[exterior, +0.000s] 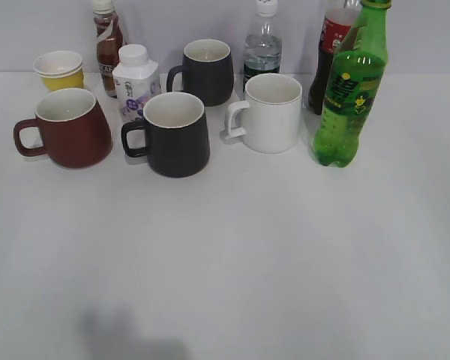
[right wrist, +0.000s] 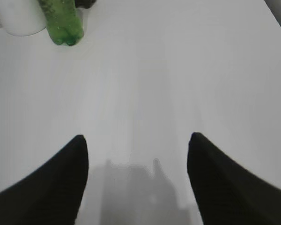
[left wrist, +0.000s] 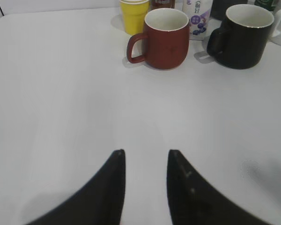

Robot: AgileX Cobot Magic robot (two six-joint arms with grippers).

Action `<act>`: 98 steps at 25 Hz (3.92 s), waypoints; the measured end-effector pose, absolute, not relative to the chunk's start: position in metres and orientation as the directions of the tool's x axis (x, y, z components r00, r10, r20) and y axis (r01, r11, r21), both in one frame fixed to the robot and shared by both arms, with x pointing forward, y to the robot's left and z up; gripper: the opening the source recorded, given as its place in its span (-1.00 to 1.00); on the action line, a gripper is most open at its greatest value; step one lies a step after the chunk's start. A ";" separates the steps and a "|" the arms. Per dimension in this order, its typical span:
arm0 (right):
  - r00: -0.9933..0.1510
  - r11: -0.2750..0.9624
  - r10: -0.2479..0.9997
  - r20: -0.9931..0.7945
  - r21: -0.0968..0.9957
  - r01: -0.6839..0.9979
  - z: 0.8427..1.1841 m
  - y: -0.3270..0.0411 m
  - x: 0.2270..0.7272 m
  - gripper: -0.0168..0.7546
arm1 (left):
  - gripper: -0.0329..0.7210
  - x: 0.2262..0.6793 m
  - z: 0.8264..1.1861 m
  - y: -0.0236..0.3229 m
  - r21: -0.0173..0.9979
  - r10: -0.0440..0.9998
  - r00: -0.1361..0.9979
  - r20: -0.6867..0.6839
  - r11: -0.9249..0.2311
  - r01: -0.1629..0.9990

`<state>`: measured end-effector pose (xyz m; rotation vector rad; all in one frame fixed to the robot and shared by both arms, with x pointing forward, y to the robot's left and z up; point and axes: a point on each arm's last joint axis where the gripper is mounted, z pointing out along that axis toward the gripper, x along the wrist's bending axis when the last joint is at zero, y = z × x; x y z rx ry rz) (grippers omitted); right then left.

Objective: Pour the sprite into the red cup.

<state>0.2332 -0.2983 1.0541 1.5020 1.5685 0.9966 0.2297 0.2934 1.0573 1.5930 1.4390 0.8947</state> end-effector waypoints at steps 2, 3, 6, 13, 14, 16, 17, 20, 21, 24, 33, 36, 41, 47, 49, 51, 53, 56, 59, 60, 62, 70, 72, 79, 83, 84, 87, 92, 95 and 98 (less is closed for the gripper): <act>-0.047 0.015 0.999 0.005 0.903 0.429 1.054 -0.298 0.233 0.32 | -0.28 0.230 1.057 0.293 0.900 0.994 0.105 -0.007 -0.040 0.434; -0.047 0.015 0.999 0.005 0.903 0.429 1.054 -0.298 0.233 0.32 | -0.28 0.230 1.057 0.293 0.900 0.994 0.105 -0.007 -0.040 0.434; -0.047 0.015 0.999 0.005 0.903 0.429 1.054 -0.298 0.233 0.32 | -0.28 0.230 1.057 0.293 0.900 0.994 0.105 -0.007 -0.040 0.434; -0.047 0.015 0.999 0.005 0.903 0.429 1.054 -0.298 0.233 0.32 | -0.28 0.230 1.057 0.293 0.900 0.994 0.105 -0.007 -0.040 0.434; -0.047 0.015 0.999 0.005 0.903 0.429 1.054 -0.298 0.233 0.32 | -0.28 0.230 1.057 0.293 0.900 0.994 0.105 -0.007 -0.040 0.434; -0.049 0.021 0.999 0.000 0.903 0.429 1.054 -0.298 0.233 0.32 | -0.28 0.230 1.057 0.293 0.900 0.994 0.105 -0.007 -0.040 0.434; -0.047 0.015 0.999 0.005 0.903 0.429 1.054 -0.298 0.233 0.32 | -0.28 0.230 1.057 0.293 0.900 0.994 0.105 -0.007 -0.040 0.434; -0.047 0.015 0.999 0.005 0.903 0.429 1.054 -0.298 0.233 0.32 | -0.28 0.230 1.057 0.293 0.900 0.994 0.105 -0.007 -0.040 0.434; -0.047 0.015 0.999 0.005 0.903 0.429 1.054 -0.298 0.233 0.32 | -0.28 0.230 1.057 0.293 0.900 0.994 0.105 -0.007 -0.040 0.434; -0.047 0.015 0.999 0.005 0.903 0.429 1.054 -0.298 0.233 0.32 | -0.28 0.230 1.057 0.293 0.900 0.994 0.105 -0.007 -0.040 0.434; -0.047 0.015 0.999 0.005 0.903 0.429 1.054 -0.298 0.233 0.32 | -0.28 0.230 1.057 0.293 0.900 0.994 0.105 -0.007 -0.040 0.434; -0.047 0.015 0.999 0.005 0.903 0.429 1.054 -0.298 0.233 0.32 | -0.28 0.230 1.057 0.293 0.900 0.994 0.105 -0.007 -0.040 0.434; -0.053 0.016 0.999 0.007 0.903 0.429 1.054 -0.298 0.233 0.32 | -0.28 0.230 1.058 0.293 0.903 0.994 0.111 -0.010 -0.039 0.428; -0.070 -0.021 0.997 0.042 0.959 0.282 1.075 -0.295 0.243 0.32 | -0.28 0.247 1.080 0.293 0.963 0.994 0.109 -0.019 -0.011 0.269; -0.071 -0.031 0.996 0.049 0.970 0.241 1.079 -0.294 0.256 0.32 | -0.28 0.258 1.084 0.294 0.982 0.995 0.097 -0.019 0.000 0.191; -0.067 -0.037 0.996 0.053 0.974 0.223 1.079 -0.294 0.273 0.32 | -0.28 0.272 1.080 0.295 0.986 0.996 0.086 -0.022 0.008 0.165; -0.063 -0.043 0.996 0.058 0.974 0.222 1.075 -0.294 0.288 0.32 | -0.28 0.287 1.072 0.295 0.987 0.997 0.075 -0.026 0.014 0.163; -0.067 -0.047 0.996 0.060 0.982 0.184 1.071 -0.293 0.306 0.32 | -0.28 0.310 1.057 0.296 0.984 0.998 0.058 -0.031 0.020 0.177; -0.089 -0.032 0.995 0.041 0.994 0.107 1.069 -0.291 0.321 0.32 | -0.28 0.332 1.044 0.297 0.976 0.999 0.043 -0.032 0.022 0.217; -0.094 -0.028 0.995 0.038 0.994 0.101 1.067 -0.290 0.326 0.32 | -0.28 0.340 1.042 0.297 0.972 0.999 0.038 -0.032 0.023 0.232; -0.095 -0.026 0.995 0.034 0.995 0.092 1.065 -0.289 0.338 0.32 | -0.28 0.355 1.040 0.298 0.973 0.999 0.027 -0.031 0.024 0.231; -0.091 -0.027 0.995 0.033 0.997 0.067 1.058 -0.285 0.383 0.32 | -0.27 0.427 0.999 0.300 0.953 1.000 -0.021 -0.021 0.027 0.302; -0.113 -0.023 0.993 0.032 0.997 0.080 1.053 -0.280 0.393 0.33 | -0.27 0.442 0.983 0.298 0.946 1.000 -0.018 -0.010 0.015 0.324; -0.185 0.009 0.983 0.011 0.994 0.106 1.030 -0.262 0.427 0.32 | -0.25 0.477 0.935 0.281 0.957 0.997 0.065 0.051 -0.067 0.281; -0.185 0.012 0.983 0.009 0.993 0.114 1.018 -0.260 0.440 0.32 | -0.12 0.487 0.917 0.279 0.965 0.997 0.061 0.037 -0.051 0.258; -0.185 0.013 0.983 0.009 0.993 0.119 1.016 -0.259 0.442 0.32 | -0.09 0.489 0.914 0.279 0.965 0.998 0.057 0.023 -0.037 0.259; -0.185 0.015 0.983 0.009 0.992 0.128 1.010 -0.258 0.447 0.32 | -0.01 0.500 0.908 0.277 0.964 0.998 0.065 0.014 -0.031 0.264; -0.185 0.021 0.983 0.008 0.988 0.152 1.005 -0.258 0.450 0.32 | 0.01 0.518 0.899 0.272 0.963 0.995 0.095 0.021 -0.045 0.266; -0.186 0.027 0.983 0.003 0.988 0.154 1.004 -0.258 0.450 0.32 | 0.01 0.530 0.892 0.270 0.962 0.995 0.098 0.021 -0.047 0.268; -0.186 0.027 0.983 0.003 0.988 0.154 1.004 -0.258 0.450 0.32 | 0.01 0.541 0.890 0.269 0.968 0.995 0.098 0.019 -0.043 0.249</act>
